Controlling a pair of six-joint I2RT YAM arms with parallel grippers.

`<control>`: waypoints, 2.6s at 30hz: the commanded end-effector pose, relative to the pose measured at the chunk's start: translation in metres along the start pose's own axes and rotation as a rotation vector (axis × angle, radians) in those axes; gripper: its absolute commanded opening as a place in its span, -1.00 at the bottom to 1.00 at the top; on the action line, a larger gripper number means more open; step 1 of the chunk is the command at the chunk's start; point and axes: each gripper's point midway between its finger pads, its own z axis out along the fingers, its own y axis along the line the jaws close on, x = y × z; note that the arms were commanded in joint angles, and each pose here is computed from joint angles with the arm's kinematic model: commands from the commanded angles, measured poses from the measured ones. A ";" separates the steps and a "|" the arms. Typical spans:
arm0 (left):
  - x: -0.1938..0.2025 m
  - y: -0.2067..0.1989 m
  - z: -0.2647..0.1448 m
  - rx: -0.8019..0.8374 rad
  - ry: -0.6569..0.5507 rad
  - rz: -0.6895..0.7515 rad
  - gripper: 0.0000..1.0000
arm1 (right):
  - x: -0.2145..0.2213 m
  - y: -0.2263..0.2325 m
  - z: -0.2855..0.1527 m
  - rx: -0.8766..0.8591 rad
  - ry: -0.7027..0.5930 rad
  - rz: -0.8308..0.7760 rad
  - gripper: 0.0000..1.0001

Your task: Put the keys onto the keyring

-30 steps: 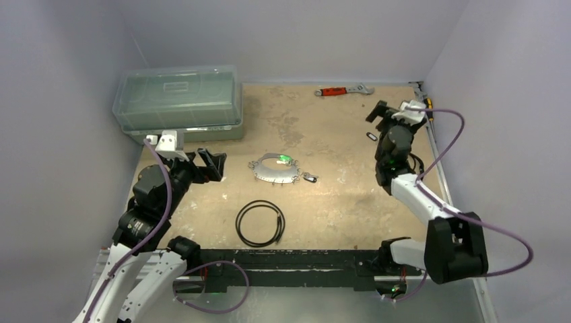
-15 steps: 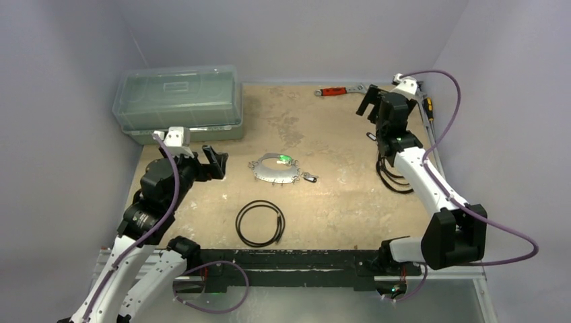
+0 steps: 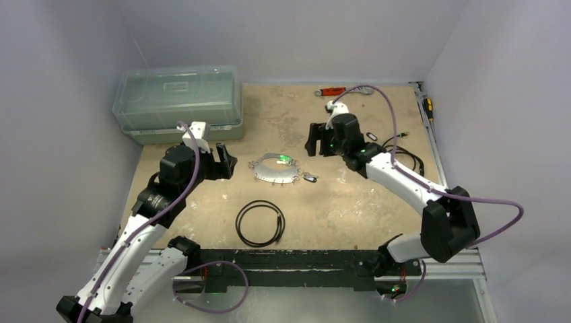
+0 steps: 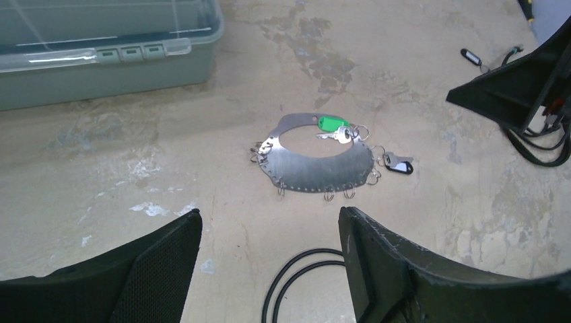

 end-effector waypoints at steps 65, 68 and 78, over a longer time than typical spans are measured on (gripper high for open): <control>0.019 -0.014 0.019 0.084 0.103 0.018 0.28 | 0.143 0.126 0.035 -0.403 0.357 -0.230 0.16; 0.020 -0.014 0.019 0.084 0.105 0.019 0.27 | 0.146 0.118 0.035 -0.373 0.359 -0.257 0.20; 0.018 -0.015 0.019 0.087 0.100 0.019 0.27 | 0.129 0.096 0.018 -0.291 0.268 -0.282 0.21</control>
